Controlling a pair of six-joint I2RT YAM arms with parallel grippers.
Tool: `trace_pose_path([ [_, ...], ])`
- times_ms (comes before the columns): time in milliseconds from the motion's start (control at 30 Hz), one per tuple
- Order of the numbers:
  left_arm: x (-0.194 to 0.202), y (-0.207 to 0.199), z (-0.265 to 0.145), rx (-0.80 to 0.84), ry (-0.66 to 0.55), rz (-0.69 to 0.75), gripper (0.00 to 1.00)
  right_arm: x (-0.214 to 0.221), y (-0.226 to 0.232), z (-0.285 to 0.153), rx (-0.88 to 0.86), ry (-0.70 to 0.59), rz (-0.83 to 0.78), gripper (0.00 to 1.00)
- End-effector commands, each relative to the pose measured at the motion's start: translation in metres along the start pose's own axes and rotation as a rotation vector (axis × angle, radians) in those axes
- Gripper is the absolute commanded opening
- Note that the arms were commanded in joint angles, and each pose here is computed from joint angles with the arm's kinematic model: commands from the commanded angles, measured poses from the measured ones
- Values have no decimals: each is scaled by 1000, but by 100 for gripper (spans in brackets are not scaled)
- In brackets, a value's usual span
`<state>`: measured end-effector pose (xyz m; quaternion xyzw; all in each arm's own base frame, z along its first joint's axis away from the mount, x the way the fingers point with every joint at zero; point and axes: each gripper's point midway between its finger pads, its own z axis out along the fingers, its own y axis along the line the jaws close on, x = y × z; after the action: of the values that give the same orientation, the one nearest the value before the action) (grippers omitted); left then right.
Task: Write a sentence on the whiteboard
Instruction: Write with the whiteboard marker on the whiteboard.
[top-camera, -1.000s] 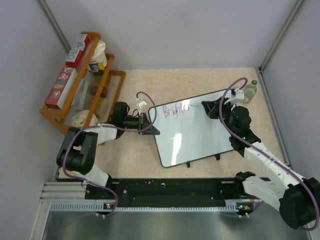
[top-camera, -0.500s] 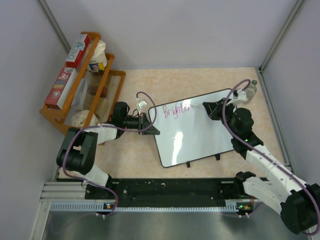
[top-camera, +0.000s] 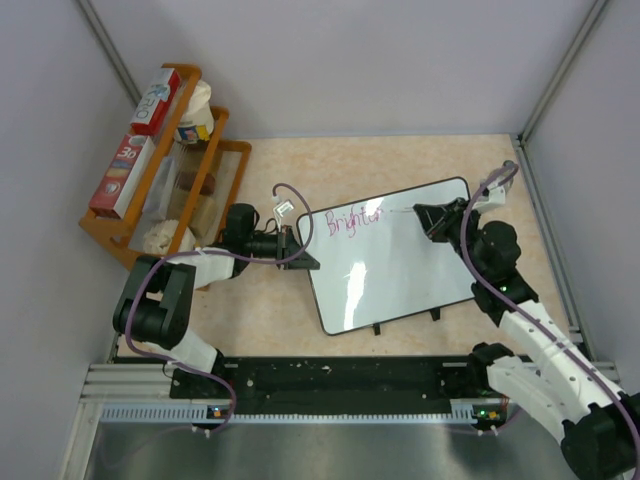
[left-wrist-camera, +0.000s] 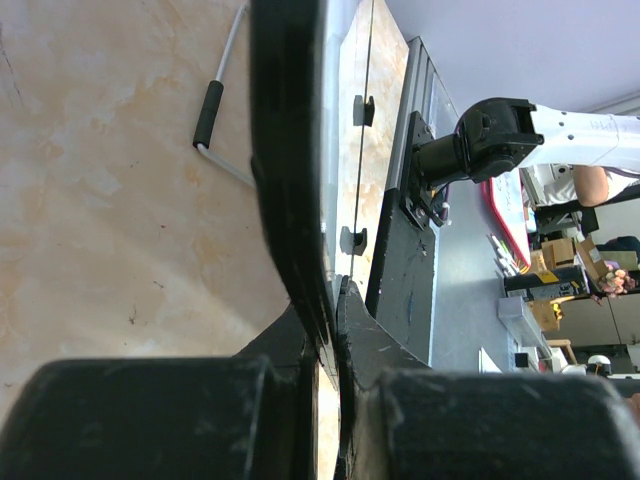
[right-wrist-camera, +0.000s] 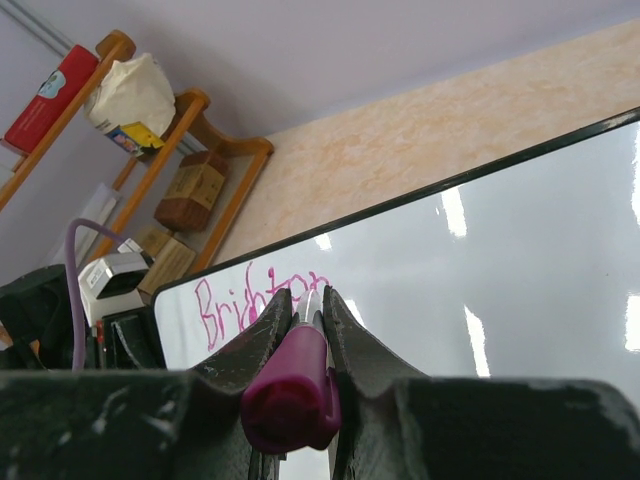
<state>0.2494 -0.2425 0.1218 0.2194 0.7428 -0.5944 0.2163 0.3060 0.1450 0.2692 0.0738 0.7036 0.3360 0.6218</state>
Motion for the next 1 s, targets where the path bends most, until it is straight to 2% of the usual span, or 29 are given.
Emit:
trace_pose_path([
  [0, 15, 23, 5, -79, 12, 164, 0, -10, 4, -3, -28, -13, 13, 0],
  [967, 13, 25, 5, -91, 1, 173, 0, -1, -1, -4, -38, 27, 8, 0],
])
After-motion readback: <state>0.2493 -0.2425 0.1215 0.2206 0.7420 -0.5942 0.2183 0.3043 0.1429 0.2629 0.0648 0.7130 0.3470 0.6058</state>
